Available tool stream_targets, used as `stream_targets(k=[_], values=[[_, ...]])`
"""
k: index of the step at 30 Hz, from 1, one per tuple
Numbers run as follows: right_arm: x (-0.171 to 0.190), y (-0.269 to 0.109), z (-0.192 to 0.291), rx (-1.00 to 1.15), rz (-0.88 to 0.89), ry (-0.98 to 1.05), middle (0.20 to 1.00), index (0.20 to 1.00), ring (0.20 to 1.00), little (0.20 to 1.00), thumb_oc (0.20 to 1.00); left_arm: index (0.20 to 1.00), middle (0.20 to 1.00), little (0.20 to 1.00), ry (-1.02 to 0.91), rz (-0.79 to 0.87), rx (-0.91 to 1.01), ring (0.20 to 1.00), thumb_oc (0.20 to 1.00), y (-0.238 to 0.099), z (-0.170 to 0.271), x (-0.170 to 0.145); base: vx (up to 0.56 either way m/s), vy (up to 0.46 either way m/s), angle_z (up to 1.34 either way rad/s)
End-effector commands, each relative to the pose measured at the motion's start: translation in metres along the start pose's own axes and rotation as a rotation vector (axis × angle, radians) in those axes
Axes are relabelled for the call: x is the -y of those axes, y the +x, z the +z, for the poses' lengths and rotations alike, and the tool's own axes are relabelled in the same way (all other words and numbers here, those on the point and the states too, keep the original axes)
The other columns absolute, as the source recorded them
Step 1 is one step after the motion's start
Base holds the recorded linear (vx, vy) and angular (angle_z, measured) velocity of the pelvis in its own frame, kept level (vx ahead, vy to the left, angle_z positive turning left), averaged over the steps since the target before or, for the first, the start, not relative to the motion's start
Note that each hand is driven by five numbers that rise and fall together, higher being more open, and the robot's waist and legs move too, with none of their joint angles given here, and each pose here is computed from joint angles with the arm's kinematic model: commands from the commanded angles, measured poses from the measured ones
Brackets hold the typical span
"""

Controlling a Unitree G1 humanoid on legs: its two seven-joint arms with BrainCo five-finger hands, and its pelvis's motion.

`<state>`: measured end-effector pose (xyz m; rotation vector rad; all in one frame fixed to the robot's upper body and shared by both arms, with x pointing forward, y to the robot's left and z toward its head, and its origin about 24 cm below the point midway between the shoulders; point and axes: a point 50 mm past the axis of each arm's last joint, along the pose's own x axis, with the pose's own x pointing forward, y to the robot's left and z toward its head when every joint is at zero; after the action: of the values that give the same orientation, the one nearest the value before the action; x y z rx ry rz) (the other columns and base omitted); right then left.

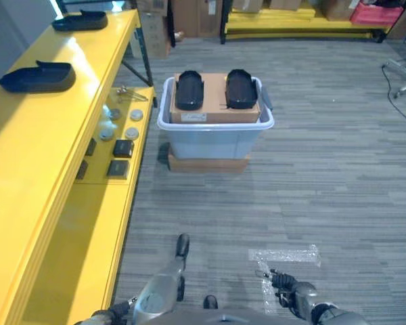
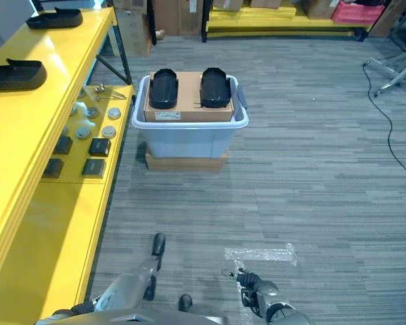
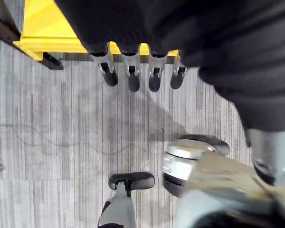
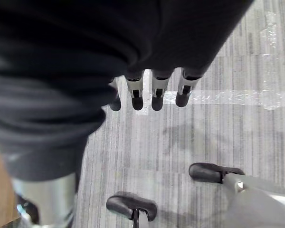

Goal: Move parts from the plastic box to the shelf.

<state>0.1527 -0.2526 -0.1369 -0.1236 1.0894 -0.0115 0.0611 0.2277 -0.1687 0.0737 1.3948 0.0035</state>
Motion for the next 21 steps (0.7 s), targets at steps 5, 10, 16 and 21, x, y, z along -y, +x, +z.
stream_targets(k=[5,10,16,21], values=[[-0.002,-0.003,-0.022,-0.068,0.011,0.009,1.000,1.000,1.000,1.000,1.000,1.000,1.000,1.000,0.045,0.056,0.085,1.000,1.000,-0.002,0.033,-0.011,0.20,0.078,-0.40],[-0.011,-0.003,-0.036,-0.111,0.030,0.011,1.000,1.000,1.000,1.000,1.000,1.000,1.000,1.000,0.017,0.064,0.155,1.000,1.000,-0.006,0.060,-0.019,0.22,-0.097,-0.02],[-0.009,-0.005,-0.045,-0.147,0.023,-0.033,1.000,1.000,1.000,1.000,1.000,1.000,1.000,1.000,-0.028,0.049,0.169,1.000,1.000,-0.006,0.067,-0.017,0.28,-0.208,0.14],[-0.009,-0.006,-0.045,-0.153,0.044,-0.095,1.000,1.000,1.000,1.000,1.000,1.000,1.000,1.000,-0.127,0.052,0.182,1.000,1.000,-0.004,0.063,-0.010,0.27,-0.329,0.32]])
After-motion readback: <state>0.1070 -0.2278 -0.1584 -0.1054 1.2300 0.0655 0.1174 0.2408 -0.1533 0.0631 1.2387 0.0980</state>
